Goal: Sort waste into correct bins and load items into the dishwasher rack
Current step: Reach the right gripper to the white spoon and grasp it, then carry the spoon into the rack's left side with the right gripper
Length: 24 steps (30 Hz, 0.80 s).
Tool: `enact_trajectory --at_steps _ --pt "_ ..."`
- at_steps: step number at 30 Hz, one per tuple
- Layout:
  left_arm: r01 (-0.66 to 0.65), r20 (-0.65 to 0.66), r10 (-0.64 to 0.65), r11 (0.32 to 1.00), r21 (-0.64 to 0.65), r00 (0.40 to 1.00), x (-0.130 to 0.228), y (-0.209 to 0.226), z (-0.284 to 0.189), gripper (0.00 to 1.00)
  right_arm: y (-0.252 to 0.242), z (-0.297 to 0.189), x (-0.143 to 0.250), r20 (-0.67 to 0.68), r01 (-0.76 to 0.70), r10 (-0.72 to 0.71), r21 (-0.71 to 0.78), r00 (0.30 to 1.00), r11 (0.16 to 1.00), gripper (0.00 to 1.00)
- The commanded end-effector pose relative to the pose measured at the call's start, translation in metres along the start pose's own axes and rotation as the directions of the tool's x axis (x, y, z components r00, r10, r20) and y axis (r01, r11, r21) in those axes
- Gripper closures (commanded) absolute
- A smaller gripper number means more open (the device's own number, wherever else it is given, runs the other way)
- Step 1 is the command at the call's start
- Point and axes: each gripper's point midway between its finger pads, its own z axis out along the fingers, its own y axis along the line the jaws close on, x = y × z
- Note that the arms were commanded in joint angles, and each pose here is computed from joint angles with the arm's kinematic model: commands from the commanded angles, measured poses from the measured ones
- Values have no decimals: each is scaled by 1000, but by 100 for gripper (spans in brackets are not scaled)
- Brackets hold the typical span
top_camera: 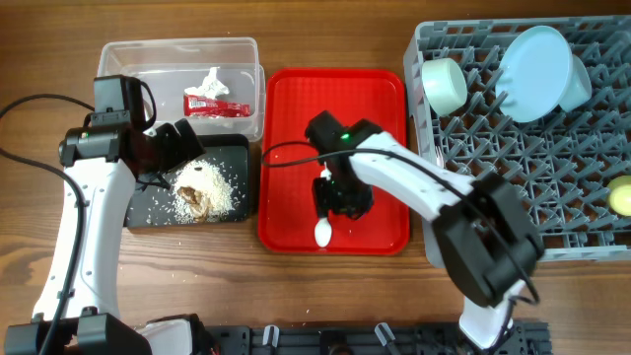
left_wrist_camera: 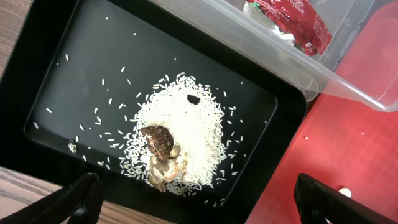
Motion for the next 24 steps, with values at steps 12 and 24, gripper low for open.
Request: enact_trajectory --at_steps 12,24 --pt "18 16 -18 1000 -8 1000 -4 3 -3 0 -9 33 34 -144 -56 75 131 987 990 45" --pt "18 16 -18 1000 -8 1000 -4 2 -3 0 -10 35 20 -77 -64 76 146 994 987 57"
